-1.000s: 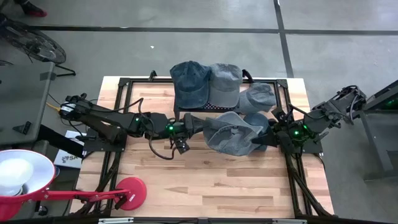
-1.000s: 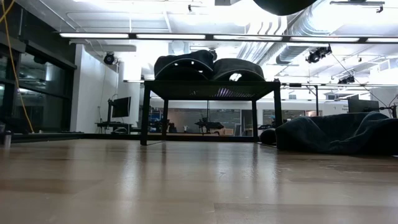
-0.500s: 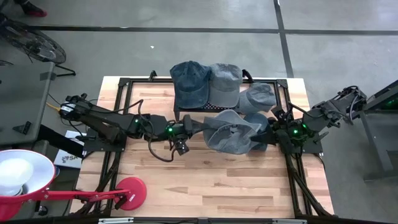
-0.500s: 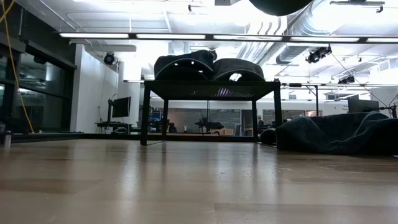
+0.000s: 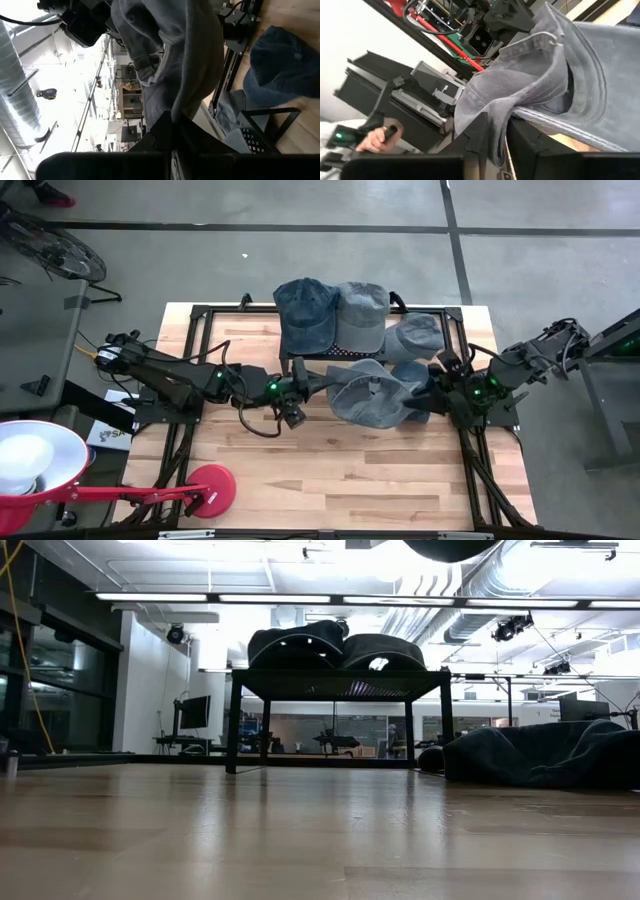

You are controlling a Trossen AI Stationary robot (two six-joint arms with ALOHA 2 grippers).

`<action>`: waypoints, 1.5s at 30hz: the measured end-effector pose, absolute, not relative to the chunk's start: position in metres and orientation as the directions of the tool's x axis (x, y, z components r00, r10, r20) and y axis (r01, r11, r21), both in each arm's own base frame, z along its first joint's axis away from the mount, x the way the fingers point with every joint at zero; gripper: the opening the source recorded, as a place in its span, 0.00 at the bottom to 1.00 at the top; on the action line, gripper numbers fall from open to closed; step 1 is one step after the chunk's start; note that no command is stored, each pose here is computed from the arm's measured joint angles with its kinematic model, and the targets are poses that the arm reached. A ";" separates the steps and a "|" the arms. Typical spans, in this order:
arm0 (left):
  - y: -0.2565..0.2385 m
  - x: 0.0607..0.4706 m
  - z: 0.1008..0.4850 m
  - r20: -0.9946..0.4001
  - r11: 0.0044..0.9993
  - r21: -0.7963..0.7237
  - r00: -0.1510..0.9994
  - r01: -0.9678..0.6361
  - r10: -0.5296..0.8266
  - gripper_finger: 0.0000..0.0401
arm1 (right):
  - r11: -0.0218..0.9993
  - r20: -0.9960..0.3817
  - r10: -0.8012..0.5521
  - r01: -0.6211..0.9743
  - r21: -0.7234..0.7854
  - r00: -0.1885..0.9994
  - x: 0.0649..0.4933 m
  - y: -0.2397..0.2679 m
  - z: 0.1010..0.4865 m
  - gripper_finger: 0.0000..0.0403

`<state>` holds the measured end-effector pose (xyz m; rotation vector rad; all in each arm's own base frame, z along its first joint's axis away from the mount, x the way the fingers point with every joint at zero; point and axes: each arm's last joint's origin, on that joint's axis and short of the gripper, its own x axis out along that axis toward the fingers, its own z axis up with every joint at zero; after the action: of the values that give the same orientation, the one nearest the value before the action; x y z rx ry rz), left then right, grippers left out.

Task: Pick & Place hat
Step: Stack the bottom gray cap on top of the gray cap on the shelf

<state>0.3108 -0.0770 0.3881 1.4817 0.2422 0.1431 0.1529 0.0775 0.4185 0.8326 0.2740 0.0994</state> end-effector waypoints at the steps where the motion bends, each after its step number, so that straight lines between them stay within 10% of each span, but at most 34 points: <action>1: -0.077 0.311 0.388 -0.074 0.089 0.995 0.967 0.053 0.243 0.01 | 0.681 -0.203 0.195 0.017 0.732 0.960 0.153 0.078 0.418 0.15; 20: -0.076 0.310 0.388 -0.073 0.112 0.993 0.955 0.042 0.286 0.00 | 0.719 -0.517 0.377 0.109 0.686 0.769 0.134 0.075 0.390 0.30; 45: -0.074 0.310 0.390 -0.050 0.731 0.646 0.943 -0.222 0.330 0.00 | 0.978 -0.261 0.084 -0.030 0.204 0.962 0.153 0.075 0.411 0.30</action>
<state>0.3103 -0.0742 0.3901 0.6878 0.1661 0.3052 0.1534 0.0750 0.4113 0.2003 0.2720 0.0586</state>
